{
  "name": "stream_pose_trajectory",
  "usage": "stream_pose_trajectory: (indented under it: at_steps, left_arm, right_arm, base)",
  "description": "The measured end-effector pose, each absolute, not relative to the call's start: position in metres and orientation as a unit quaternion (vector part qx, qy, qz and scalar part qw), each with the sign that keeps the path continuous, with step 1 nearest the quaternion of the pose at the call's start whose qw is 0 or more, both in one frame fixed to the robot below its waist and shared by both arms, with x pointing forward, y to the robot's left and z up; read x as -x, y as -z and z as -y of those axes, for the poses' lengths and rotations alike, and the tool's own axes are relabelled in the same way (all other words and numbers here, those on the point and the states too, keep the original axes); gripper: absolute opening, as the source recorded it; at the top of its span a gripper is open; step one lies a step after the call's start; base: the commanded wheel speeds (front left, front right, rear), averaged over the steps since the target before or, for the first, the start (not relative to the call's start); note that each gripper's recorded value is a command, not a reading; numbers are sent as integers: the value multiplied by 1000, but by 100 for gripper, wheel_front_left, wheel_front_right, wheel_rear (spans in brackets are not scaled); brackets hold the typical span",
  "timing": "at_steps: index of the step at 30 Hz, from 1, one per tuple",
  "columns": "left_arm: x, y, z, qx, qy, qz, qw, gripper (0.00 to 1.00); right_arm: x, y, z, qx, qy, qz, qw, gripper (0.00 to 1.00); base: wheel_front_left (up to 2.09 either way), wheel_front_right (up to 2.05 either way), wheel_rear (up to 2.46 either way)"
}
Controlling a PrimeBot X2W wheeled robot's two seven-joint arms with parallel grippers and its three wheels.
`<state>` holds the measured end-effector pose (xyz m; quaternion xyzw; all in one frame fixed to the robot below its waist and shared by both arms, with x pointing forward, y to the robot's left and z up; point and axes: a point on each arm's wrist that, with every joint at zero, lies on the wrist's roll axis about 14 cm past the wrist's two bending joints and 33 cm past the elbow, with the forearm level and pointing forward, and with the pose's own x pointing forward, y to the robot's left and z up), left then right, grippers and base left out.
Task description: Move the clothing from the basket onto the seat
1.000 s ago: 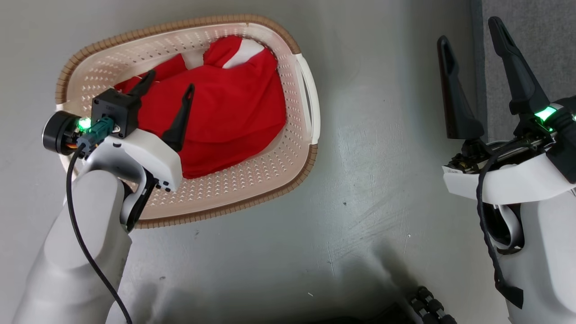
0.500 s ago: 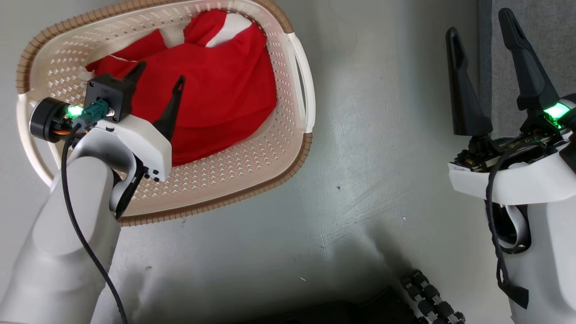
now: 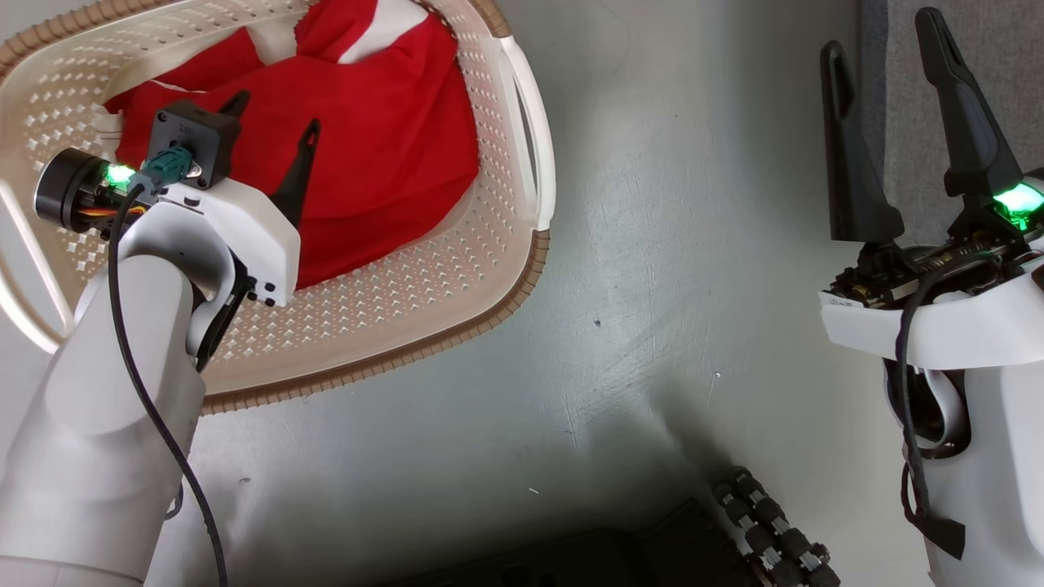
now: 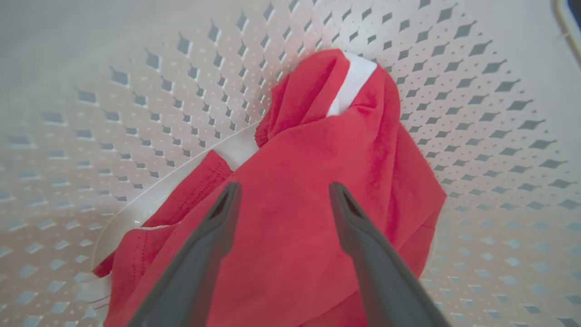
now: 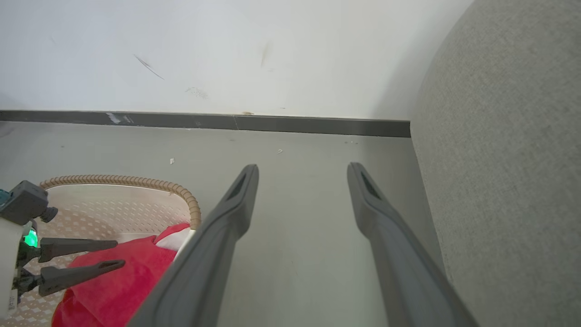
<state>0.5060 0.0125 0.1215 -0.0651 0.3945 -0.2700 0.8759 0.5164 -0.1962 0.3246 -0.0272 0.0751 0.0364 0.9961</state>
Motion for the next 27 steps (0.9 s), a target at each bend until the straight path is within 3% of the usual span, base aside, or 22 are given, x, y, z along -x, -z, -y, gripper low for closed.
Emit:
stream_pose_trajectory:
  at_steps: [27]
  left_arm:
    - [-482,-88,-5,78,268,-456,845,100]
  right_arm:
    - [-513,-317,205,39,-27,-86,995,100]
  base:
    - [0,0,0]
